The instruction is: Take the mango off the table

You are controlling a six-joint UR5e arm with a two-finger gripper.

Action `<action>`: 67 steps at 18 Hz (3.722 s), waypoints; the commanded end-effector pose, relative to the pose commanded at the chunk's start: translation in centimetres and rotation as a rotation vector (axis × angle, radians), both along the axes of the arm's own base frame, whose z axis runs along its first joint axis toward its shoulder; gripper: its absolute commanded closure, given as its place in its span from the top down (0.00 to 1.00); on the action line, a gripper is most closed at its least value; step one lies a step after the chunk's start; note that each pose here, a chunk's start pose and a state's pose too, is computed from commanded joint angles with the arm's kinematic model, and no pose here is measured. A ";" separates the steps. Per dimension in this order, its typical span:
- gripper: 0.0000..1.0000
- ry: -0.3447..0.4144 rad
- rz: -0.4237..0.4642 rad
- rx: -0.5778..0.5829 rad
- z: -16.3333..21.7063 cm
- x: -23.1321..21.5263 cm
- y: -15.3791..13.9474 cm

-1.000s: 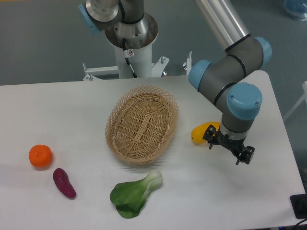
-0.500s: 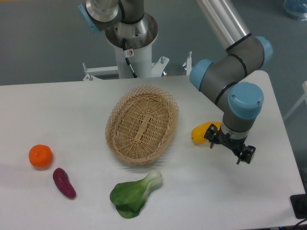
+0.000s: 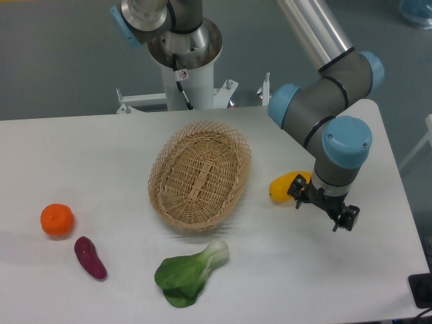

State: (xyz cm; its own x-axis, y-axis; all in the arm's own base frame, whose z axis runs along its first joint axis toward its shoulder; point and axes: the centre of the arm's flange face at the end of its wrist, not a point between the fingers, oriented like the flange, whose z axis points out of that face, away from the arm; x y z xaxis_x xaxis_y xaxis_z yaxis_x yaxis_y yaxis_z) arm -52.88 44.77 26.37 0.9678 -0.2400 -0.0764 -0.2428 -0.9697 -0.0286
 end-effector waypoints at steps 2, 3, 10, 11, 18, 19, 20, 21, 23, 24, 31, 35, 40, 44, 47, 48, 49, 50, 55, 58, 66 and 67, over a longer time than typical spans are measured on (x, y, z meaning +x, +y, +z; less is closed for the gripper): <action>1.00 -0.001 -0.002 -0.001 -0.1 0.0 0.0; 1.00 -0.005 -0.009 -0.004 -0.2 0.1 -0.1; 1.00 -0.039 -0.222 -0.035 -1.1 0.6 -3.4; 1.00 -0.040 -0.231 -0.036 -1.0 0.7 -3.8; 1.00 -0.075 -0.303 -0.059 -1.8 3.6 -6.0; 1.00 -0.080 -0.319 -0.061 -1.9 3.9 -6.5; 1.00 -0.086 -0.328 -0.063 -2.0 4.2 -6.8; 1.00 -0.091 -0.330 -0.064 -2.3 4.5 -6.9; 1.00 -0.099 -0.333 -0.067 -2.9 4.9 -6.8; 1.00 -0.105 -0.333 -0.069 -3.3 5.1 -6.9; 1.00 -0.139 -0.340 -0.079 -4.8 6.2 -7.1; 1.00 -0.146 -0.341 -0.082 -5.2 6.6 -7.0; 1.00 -0.138 -0.338 -0.079 -6.0 6.9 -7.1; 1.00 -0.082 -0.334 -0.062 -7.1 7.2 -7.2; 1.00 -0.086 -0.334 -0.064 -7.4 7.3 -7.2; 1.00 -0.088 -0.330 -0.064 -7.5 7.4 -7.2; 1.00 -0.088 -0.328 -0.064 -7.5 7.4 -7.1; 1.00 -0.088 -0.328 -0.064 -7.5 7.4 -7.1; 1.00 -0.089 -0.330 -0.065 -7.7 7.5 -7.1; 1.00 -0.079 -0.330 -0.061 -7.6 7.4 -7.0; 0.68 -0.078 -0.304 -0.060 -7.6 7.4 -7.0; 0.65 -0.078 -0.302 -0.060 -7.6 7.4 -7.0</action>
